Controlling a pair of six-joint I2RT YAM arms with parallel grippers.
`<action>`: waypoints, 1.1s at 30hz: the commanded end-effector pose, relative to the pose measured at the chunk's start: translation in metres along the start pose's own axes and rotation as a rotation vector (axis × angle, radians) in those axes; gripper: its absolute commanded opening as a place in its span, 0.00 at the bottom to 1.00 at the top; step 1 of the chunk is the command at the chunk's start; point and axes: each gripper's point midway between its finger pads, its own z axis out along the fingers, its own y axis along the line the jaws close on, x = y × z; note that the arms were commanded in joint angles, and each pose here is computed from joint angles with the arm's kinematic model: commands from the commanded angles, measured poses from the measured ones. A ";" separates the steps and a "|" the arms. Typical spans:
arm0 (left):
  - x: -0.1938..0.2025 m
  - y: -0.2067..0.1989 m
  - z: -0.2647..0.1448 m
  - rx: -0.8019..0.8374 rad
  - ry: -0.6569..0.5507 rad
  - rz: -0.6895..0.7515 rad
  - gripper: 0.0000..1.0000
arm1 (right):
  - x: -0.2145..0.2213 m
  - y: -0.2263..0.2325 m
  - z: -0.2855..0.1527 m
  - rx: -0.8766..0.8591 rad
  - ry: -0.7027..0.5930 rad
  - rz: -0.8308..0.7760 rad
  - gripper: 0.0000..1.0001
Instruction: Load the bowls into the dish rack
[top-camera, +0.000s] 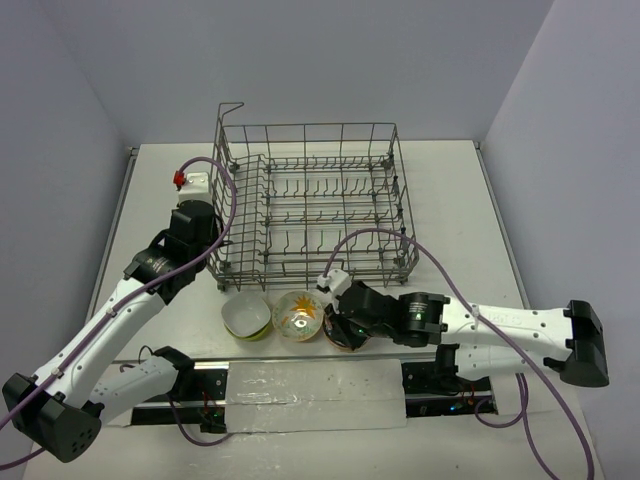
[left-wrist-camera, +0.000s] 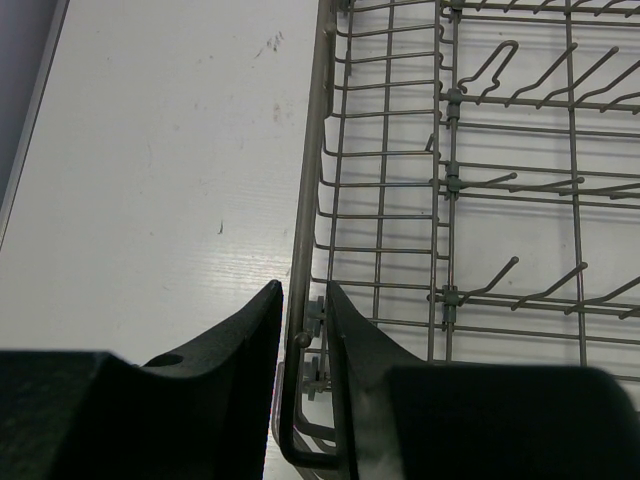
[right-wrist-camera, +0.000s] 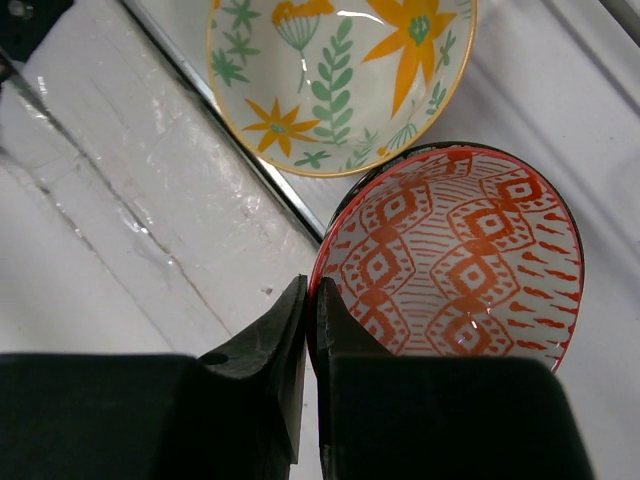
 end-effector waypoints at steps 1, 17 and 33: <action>-0.001 -0.001 0.001 0.011 -0.001 0.009 0.29 | -0.030 0.019 -0.027 -0.084 -0.108 0.025 0.00; -0.002 -0.001 -0.001 0.016 -0.007 0.010 0.29 | -0.086 0.077 -0.073 -0.368 -0.272 -0.048 0.00; -0.001 -0.002 -0.001 0.022 -0.006 0.016 0.29 | -0.260 0.112 -0.158 -0.430 -0.778 -0.164 0.00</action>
